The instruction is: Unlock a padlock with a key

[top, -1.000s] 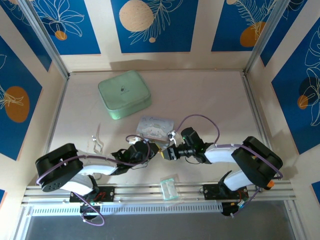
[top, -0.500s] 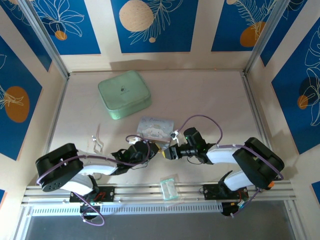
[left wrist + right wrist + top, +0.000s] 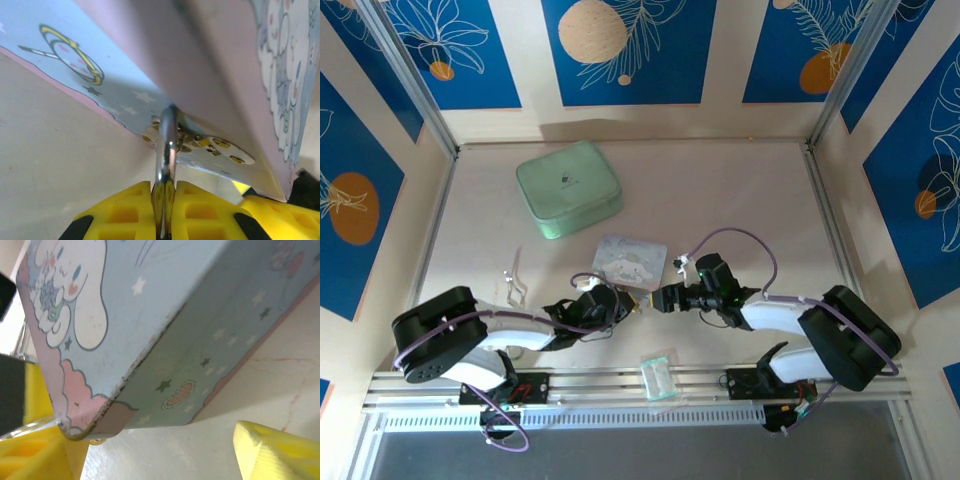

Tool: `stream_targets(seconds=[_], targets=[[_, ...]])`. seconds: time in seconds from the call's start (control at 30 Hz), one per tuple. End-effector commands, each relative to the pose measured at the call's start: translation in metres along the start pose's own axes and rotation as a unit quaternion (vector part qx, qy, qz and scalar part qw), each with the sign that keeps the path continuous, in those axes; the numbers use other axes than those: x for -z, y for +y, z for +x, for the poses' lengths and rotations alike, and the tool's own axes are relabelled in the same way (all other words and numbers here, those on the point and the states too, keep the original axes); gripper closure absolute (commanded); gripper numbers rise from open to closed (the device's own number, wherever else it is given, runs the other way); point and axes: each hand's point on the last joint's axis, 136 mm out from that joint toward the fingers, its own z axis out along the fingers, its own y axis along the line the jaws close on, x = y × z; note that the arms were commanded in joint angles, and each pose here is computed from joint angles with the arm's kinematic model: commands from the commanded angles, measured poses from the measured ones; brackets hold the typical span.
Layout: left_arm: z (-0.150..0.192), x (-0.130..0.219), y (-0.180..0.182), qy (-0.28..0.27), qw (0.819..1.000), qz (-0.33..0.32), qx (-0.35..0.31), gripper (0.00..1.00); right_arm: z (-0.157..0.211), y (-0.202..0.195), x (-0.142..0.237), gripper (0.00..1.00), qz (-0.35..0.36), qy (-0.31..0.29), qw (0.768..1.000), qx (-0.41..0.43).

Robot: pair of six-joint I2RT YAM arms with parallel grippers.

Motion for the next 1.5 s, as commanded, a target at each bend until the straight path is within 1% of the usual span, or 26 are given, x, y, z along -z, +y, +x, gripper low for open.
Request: stream_targets(seconds=[0.0, 0.1, 0.13, 0.17, 0.2, 0.3, 0.43, 0.57, 0.7, 0.77, 0.8, 0.93, 1.07, 1.27, 1.47], targets=[[0.0, 0.001, 0.006, -0.002, 1.0, -0.025, -0.019, 1.0, -0.015, -0.008, 0.012, 0.17, 0.045, -0.026, 0.998, -0.026], [-0.002, 0.002, 0.009, -0.005, 0.999, -0.03, -0.023, 1.0, -0.032, -0.007, 0.023, 0.06, 0.068, -0.049, 0.996, -0.035], [-0.002, 0.002, 0.01, -0.005, 0.999, -0.034, -0.026, 1.0, -0.038, -0.005, 0.026, 0.05, 0.073, -0.058, 0.995, -0.036], [-0.002, 0.002, 0.011, -0.006, 0.999, -0.038, -0.031, 1.0, -0.042, -0.004, 0.028, 0.01, 0.076, -0.065, 0.994, -0.038], [-0.002, 0.002, 0.012, -0.006, 0.998, -0.044, -0.036, 1.0, -0.046, -0.003, 0.03, 0.01, 0.076, -0.071, 0.994, -0.037], [-0.004, 0.003, 0.016, -0.008, 0.997, -0.059, -0.052, 1.0, -0.053, -0.002, 0.029, 0.04, 0.091, -0.073, 0.992, -0.04], [-0.006, 0.006, 0.02, -0.008, 0.992, -0.088, -0.088, 1.0, -0.057, -0.008, 0.022, 0.08, 0.128, -0.062, 0.989, -0.047], [-0.009, 0.009, 0.031, -0.003, 0.986, -0.118, -0.116, 1.0, -0.055, -0.012, 0.012, 0.12, 0.132, -0.049, 0.988, -0.056], [-0.01, 0.014, 0.043, 0.011, 0.979, -0.146, -0.144, 0.97, -0.05, -0.025, 0.005, 0.21, 0.154, -0.04, 0.985, -0.071], [-0.013, 0.018, 0.047, 0.012, 0.972, -0.165, -0.168, 0.94, -0.047, -0.027, 0.0, 0.28, 0.153, -0.032, 0.985, -0.073], [-0.015, 0.02, 0.049, 0.011, 0.967, -0.177, -0.181, 0.93, -0.046, -0.026, -0.002, 0.3, 0.148, -0.029, 0.986, -0.073], [-0.023, 0.024, 0.058, 0.004, 0.952, -0.214, -0.22, 0.87, -0.044, -0.024, -0.01, 0.31, 0.14, -0.02, 0.987, -0.076], [-0.025, 0.021, 0.061, 0.003, 0.942, -0.231, -0.243, 0.81, -0.04, -0.025, -0.016, 0.33, 0.14, -0.008, 0.987, -0.074], [-0.03, 0.018, 0.062, 0.004, 0.921, -0.272, -0.28, 0.79, -0.032, -0.03, -0.019, 0.35, 0.14, -0.001, 0.987, -0.084], [-0.034, 0.022, 0.061, -0.003, 0.892, -0.314, -0.324, 0.78, -0.029, -0.033, -0.02, 0.35, 0.145, 0.005, 0.986, -0.087]])
